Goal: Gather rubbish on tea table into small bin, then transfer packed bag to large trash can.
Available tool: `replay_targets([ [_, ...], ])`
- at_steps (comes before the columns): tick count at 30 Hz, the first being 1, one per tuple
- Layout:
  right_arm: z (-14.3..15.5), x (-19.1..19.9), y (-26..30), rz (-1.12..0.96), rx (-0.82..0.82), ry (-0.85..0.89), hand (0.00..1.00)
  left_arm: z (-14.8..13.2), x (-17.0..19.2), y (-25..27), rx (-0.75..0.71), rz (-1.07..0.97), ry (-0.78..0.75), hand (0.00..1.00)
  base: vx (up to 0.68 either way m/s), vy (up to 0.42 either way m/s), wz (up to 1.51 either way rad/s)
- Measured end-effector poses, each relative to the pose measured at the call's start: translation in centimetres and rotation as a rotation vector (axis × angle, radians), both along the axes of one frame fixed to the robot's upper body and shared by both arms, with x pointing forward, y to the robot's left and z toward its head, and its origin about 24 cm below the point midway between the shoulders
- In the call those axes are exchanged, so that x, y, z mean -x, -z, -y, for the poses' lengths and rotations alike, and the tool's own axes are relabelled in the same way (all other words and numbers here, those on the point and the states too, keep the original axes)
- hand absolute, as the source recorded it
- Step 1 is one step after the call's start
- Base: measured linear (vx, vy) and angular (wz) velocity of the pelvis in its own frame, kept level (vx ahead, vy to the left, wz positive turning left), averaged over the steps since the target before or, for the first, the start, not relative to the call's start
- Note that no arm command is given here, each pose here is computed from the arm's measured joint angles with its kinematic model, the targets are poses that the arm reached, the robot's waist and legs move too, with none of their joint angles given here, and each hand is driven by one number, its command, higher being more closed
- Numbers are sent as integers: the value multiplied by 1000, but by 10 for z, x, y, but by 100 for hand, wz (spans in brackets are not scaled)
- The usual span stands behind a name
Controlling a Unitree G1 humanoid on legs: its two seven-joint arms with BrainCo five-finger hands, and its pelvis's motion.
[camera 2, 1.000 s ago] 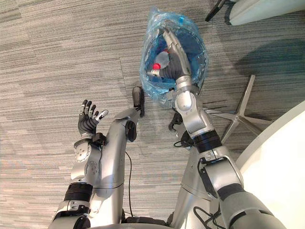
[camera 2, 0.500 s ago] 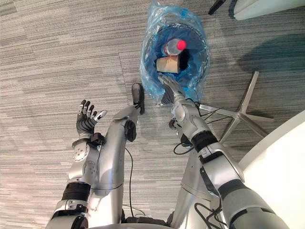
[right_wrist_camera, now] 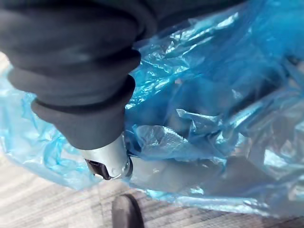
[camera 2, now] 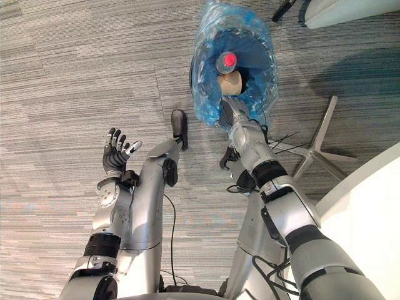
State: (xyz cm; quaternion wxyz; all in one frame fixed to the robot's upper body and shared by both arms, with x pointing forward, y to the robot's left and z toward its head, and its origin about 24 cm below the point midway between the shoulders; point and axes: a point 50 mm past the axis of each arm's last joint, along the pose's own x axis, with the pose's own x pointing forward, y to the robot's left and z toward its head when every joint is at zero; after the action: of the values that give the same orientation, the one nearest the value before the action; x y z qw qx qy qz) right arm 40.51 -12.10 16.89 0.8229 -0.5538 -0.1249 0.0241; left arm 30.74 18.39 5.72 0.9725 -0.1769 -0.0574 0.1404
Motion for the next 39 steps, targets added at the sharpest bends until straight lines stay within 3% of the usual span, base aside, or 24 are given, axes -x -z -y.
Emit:
replay_targets([
  [8, -6, 6, -31, 125, -148, -32, 100, 2, 1, 3, 17, -8, -5, 0, -54, 11, -1],
  [16, -17, 29, -29, 145, -403, -162, 100, 5, 3, 8, 26, -28, 0, 0, -60, 12, -3],
  [31, -20, 35, -20, 123, -418, -194, 100, 3, 5, 11, 18, -37, -5, 0, -54, 11, 0],
  [36, -16, 43, -22, 117, -650, -241, 100, 4, 5, 11, 7, -39, -2, 0, -51, 5, -3],
  [39, -14, 54, -16, 92, -873, -295, 100, 6, 5, 11, -2, -45, 13, 0, -66, -13, 0],
])
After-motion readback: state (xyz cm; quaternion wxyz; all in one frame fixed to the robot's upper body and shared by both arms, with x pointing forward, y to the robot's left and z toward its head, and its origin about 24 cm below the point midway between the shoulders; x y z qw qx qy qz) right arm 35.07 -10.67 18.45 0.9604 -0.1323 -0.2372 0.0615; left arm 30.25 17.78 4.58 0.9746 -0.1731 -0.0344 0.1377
